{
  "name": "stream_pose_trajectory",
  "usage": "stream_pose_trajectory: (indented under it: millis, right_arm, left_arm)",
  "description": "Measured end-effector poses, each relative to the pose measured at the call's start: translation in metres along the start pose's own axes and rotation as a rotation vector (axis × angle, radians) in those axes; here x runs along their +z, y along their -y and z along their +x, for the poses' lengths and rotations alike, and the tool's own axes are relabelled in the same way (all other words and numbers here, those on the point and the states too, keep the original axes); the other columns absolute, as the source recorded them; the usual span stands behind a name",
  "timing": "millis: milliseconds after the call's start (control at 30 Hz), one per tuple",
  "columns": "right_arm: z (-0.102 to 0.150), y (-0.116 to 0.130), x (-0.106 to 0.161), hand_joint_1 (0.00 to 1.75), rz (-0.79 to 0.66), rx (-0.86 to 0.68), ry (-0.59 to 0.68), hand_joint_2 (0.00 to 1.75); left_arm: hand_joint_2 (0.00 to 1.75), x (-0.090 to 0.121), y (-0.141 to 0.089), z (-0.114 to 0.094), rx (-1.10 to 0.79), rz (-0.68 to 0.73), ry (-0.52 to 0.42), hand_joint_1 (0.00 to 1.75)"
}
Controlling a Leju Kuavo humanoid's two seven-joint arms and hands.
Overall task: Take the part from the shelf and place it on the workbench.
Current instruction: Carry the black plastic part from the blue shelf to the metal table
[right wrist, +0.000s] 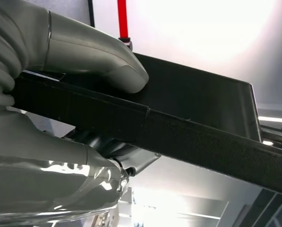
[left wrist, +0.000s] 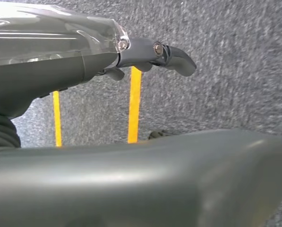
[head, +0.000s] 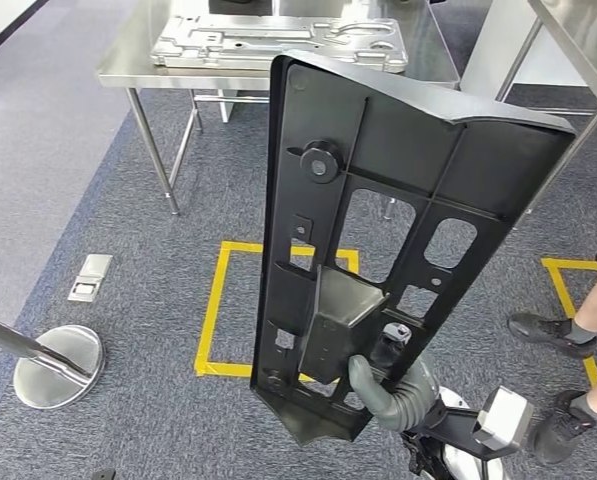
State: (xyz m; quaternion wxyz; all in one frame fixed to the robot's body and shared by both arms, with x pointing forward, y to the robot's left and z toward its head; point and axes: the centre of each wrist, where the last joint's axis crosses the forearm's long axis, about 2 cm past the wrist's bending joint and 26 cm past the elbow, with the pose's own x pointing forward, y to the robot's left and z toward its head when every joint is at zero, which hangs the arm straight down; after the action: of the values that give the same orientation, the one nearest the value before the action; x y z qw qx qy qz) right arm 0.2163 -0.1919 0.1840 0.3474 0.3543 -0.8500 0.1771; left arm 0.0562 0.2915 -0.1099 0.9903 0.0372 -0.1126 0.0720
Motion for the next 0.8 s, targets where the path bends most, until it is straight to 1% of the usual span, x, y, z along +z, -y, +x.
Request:
stream_pose_trajectory:
  millis: [267, 800]
  right_arm:
    - [0.0006, 0.0001, -0.0015, 1.75, -0.003, -0.001, 0.007, 1.75]
    - [0.001, 0.0012, -0.0021, 1.75, -0.008, -0.013, 0.015, 1.75]
  left_arm:
    - [1.75, 0.0001, 0.0027, 0.0017, -0.002, -0.004, 0.007, 0.0]
    - [1.75, 0.0001, 0.0009, -0.0007, -0.009, 0.001, 0.004, 0.0]
